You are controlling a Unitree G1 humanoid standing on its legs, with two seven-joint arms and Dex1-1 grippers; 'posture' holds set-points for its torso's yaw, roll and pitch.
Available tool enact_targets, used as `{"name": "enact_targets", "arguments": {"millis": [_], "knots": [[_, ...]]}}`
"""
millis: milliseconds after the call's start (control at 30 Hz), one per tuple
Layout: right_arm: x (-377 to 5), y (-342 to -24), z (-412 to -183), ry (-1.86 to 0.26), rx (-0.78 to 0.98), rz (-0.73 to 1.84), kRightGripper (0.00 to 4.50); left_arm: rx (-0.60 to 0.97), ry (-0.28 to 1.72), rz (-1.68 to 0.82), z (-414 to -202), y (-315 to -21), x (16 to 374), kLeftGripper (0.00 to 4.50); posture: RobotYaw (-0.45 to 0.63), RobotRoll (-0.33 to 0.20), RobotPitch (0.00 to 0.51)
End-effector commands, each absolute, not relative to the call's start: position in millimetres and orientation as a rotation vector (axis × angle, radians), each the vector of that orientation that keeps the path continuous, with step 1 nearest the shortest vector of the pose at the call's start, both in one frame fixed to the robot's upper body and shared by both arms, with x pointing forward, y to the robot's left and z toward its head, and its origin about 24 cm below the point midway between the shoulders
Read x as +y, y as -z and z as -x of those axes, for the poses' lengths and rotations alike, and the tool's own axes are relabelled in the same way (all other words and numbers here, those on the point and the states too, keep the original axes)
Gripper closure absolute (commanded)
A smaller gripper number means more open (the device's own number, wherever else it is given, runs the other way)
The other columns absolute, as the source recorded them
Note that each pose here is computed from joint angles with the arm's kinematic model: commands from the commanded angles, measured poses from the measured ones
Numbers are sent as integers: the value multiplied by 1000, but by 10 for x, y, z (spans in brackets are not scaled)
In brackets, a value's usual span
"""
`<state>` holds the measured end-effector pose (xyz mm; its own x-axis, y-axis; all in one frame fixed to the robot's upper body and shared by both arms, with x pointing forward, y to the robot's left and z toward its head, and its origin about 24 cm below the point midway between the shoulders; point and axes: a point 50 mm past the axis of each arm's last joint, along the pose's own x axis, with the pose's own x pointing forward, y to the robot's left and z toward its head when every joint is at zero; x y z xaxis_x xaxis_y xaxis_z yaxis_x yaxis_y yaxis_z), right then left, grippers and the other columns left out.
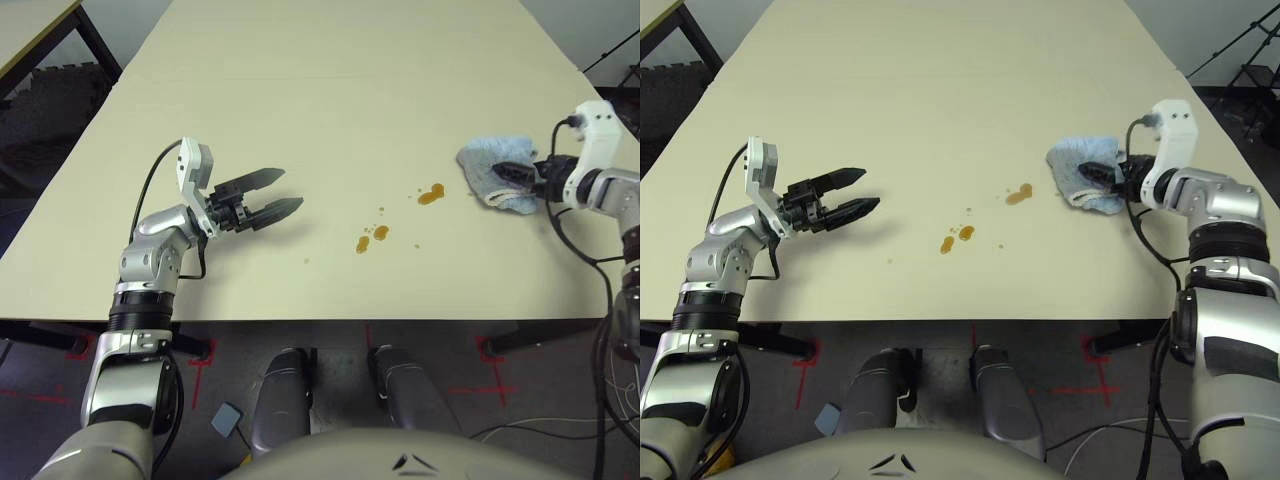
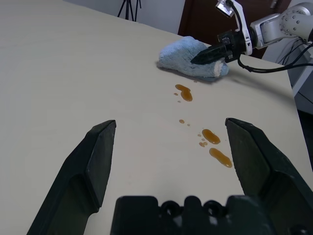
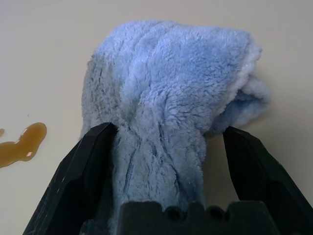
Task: Wipe the water off the table with a rag.
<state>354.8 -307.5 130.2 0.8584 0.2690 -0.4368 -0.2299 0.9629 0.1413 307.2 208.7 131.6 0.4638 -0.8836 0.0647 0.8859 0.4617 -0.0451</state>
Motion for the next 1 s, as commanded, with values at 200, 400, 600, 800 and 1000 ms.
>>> {"name": "enact_targets", "arguments": {"millis": [200,400,600,800,1000], "knots": [[-3001,-1160,-3596,-243,506,-49,22,-25,1091,61,-3054,-1326,2081,0,-160,0,136],[-2984,-1092,-3573,-249,532,-129,1682,-24,1095,59,-3061,-1328,2073,0,-164,0,135],[-2974,-1133,-3558,-285,518,-216,3915,-21,1100,49,-3075,-1324,2072,0,-173,0,135],[-2979,-1245,-3554,-312,468,-284,4395,-20,1100,41,-3099,-1315,2071,0,-180,0,132],[-3003,-1560,-3577,-332,353,-349,4396,-20,1097,32,-3118,-1315,2089,0,-184,0,128]]}}
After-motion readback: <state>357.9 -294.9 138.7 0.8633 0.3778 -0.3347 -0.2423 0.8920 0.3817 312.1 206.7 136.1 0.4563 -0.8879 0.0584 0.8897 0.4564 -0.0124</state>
